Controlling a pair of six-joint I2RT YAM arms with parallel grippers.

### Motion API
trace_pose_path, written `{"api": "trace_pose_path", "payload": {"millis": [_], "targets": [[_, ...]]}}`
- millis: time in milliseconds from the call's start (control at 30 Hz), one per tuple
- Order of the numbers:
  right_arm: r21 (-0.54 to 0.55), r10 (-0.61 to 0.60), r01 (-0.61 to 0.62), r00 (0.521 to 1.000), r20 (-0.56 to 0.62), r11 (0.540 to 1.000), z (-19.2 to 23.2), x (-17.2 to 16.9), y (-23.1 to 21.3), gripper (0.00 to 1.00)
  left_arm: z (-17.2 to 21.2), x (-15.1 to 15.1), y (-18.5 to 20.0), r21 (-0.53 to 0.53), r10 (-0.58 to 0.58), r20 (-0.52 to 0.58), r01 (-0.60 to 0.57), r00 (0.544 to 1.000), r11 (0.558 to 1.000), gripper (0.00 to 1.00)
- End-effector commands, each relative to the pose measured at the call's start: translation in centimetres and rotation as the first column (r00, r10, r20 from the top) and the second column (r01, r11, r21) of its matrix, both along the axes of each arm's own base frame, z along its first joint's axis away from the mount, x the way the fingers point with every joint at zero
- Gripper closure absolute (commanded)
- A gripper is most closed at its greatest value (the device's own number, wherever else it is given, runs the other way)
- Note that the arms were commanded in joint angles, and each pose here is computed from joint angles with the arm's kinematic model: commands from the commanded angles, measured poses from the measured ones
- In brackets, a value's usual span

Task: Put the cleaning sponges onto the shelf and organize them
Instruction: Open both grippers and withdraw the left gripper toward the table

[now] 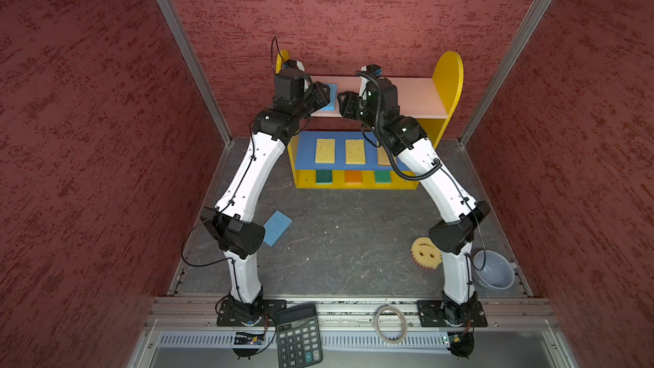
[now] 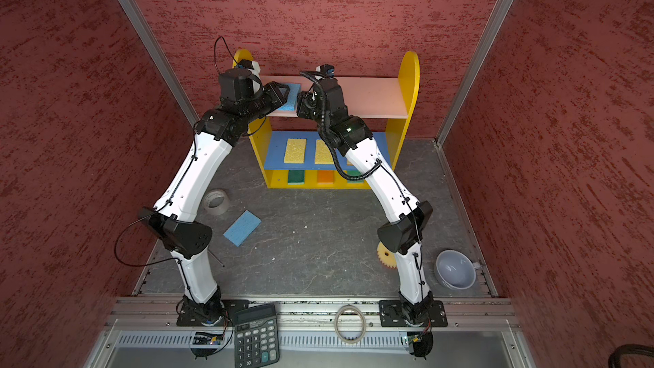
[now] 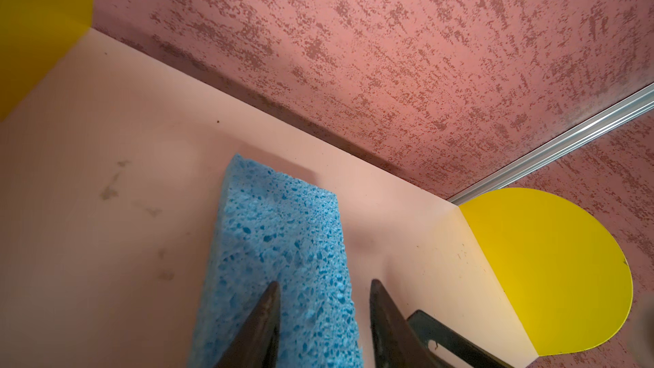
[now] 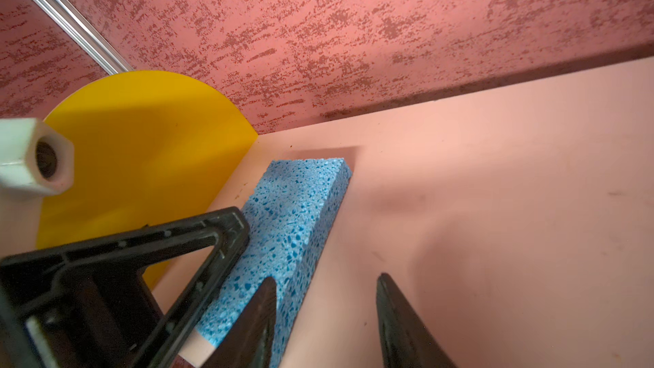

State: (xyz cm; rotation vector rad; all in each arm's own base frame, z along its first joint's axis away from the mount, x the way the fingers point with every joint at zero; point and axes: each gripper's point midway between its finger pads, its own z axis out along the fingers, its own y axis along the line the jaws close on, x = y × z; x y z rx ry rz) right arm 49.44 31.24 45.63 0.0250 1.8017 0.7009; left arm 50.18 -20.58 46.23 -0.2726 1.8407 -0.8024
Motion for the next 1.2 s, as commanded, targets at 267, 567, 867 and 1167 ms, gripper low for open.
{"api": "trace_pose_path", "payload": {"millis": [267,567,867,1167], "targets": [[0.014,0.141,-0.141,0.989,0.034,0.99,3.7,-4.5,0.3,0.76,9.0,-6.0,1.5,-0.105,-0.001,0.208,0.024,0.978,0.994,0.5],[-0.025,0.287,-0.288,0.957,-0.032,0.957,0.9,-7.5,5.3,1.0,8.6,-10.3,6.4,-0.111,0.114,0.231,-0.09,0.966,0.99,0.5],[-0.012,0.298,-0.299,0.952,-0.066,0.954,-1.0,-6.4,6.6,1.0,3.5,-13.1,11.2,-0.14,0.201,0.135,-0.182,0.97,0.973,0.47],[-0.017,0.254,-0.256,0.965,-0.056,0.967,-1.5,-5.1,6.4,1.0,-0.8,-14.2,12.7,-0.132,0.207,0.037,-0.201,0.978,0.971,0.46]]}}
